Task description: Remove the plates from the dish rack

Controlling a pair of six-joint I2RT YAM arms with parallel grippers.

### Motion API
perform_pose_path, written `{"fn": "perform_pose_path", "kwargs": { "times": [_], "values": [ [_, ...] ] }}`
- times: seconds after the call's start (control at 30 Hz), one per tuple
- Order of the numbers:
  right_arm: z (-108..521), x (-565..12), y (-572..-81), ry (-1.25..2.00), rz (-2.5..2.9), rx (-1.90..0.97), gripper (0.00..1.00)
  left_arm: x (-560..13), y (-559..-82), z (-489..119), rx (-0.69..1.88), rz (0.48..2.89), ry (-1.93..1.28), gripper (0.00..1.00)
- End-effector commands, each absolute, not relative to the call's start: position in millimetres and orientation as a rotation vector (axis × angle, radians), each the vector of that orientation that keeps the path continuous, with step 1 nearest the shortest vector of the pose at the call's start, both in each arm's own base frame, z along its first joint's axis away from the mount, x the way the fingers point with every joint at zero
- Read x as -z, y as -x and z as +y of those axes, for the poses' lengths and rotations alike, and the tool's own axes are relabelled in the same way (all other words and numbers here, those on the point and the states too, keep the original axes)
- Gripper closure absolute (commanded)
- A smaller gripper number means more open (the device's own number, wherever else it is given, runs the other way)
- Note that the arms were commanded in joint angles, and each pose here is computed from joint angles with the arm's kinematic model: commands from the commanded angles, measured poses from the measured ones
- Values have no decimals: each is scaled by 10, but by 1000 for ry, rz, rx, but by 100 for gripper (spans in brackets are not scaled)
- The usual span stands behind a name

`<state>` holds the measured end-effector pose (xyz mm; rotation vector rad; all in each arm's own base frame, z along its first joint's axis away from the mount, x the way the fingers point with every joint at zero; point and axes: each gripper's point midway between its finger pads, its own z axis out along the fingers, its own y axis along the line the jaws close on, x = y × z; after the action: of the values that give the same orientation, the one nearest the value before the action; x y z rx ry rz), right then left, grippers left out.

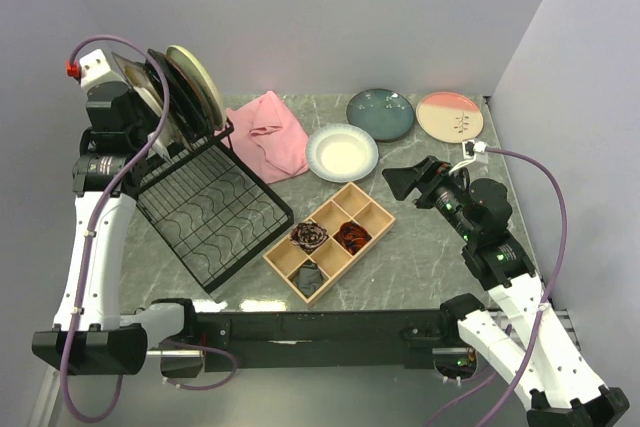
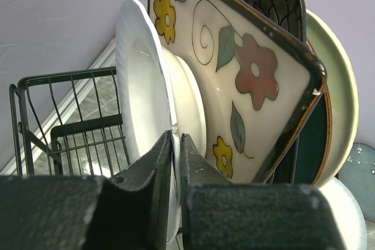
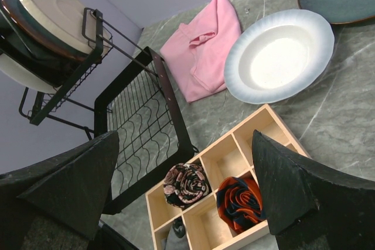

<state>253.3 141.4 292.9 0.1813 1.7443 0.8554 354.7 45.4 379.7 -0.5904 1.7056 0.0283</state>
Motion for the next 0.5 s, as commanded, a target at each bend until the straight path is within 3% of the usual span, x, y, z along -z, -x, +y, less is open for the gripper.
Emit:
{"fn": "perform_pose_path", "kwargs": {
  "times": [0.0,0.47],
  "values": [
    [1429,-3095,-2509,-145,1688,-868,0,-3914,-3583,525,-122,1685,579,99],
    [1418,-3096,-2510,-150,1685,-863,0,-3973,-3598,483,-266,1698,529,99]
  ]
}}
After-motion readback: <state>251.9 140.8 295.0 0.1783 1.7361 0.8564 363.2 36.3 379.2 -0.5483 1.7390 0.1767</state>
